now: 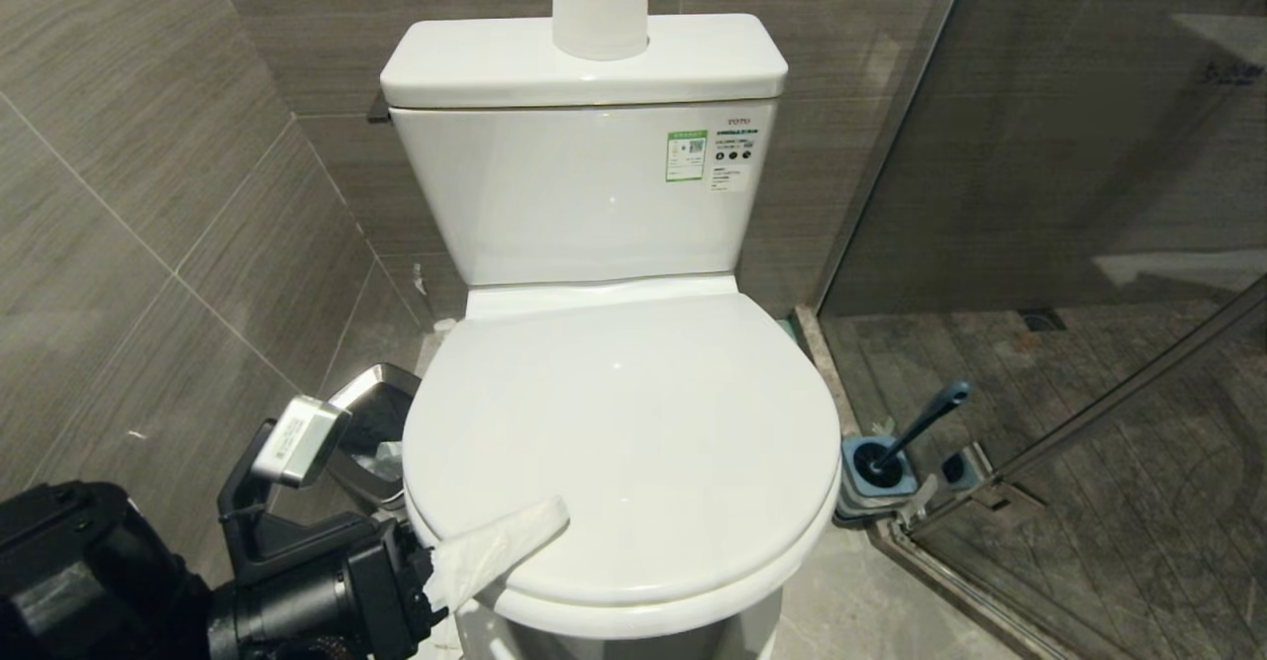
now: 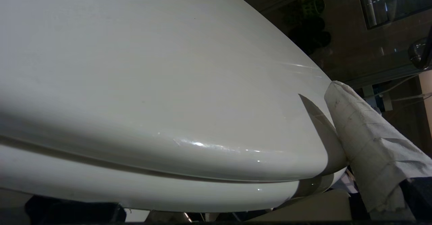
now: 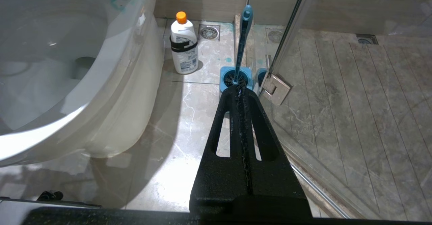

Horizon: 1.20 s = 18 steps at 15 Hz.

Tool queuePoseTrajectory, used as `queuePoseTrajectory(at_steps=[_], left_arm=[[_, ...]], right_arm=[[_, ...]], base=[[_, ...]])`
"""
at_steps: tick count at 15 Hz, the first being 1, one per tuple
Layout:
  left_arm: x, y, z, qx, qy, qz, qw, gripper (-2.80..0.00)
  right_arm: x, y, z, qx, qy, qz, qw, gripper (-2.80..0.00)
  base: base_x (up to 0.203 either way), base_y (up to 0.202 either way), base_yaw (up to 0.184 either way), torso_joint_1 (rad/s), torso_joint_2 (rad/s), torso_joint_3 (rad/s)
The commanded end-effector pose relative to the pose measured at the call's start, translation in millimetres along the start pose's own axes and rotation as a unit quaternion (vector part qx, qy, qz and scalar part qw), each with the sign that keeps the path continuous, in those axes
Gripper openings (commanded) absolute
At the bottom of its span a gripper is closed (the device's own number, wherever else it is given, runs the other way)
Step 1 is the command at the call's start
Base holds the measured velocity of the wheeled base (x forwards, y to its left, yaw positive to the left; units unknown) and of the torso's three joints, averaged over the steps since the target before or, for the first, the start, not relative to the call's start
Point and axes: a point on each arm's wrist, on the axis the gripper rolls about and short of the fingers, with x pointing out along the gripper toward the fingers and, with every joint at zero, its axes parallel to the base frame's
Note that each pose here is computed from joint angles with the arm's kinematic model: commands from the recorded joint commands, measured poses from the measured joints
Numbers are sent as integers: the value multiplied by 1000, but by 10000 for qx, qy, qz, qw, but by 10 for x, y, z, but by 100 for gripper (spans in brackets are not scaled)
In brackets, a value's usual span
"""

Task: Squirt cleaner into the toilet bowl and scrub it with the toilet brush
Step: Use the left hand to lift the toilet lid slightly

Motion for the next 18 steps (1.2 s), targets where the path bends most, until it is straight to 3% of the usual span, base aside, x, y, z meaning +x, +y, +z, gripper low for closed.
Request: queuePoseTrajectory(at_steps=[1, 5, 8, 11, 16, 18], left_arm=[[-32, -29, 7, 42, -57, -61, 10000, 0], [-61, -51, 33, -166, 67, 95, 9998, 0], [-51, -194, 232, -935, -100, 90, 9955, 0], [-10, -313, 419, -1697, -110, 196, 9852, 0], [-16, -333, 436, -1953, -65, 261, 9804, 0], [-39, -357, 445, -2201, 20, 367, 9748, 0]], right_arm=[[1, 0, -1, -4, 6, 4, 10000, -280], [1, 0, -1, -4, 6, 5, 10000, -280], [1, 0, -1, -4, 6, 4, 10000, -280], [-1, 0, 4, -4, -2, 4, 10000, -280], [1, 0, -1, -4, 6, 4, 10000, -280], [1, 0, -1, -4, 5, 11, 10000, -280]], base=[[0, 0, 0, 0, 0, 0], [0, 0, 0, 0, 0, 0], [0, 0, 0, 0, 0, 0], [0, 0, 0, 0, 0, 0], [0, 0, 0, 0, 0, 0], [0, 0, 0, 0, 0, 0]])
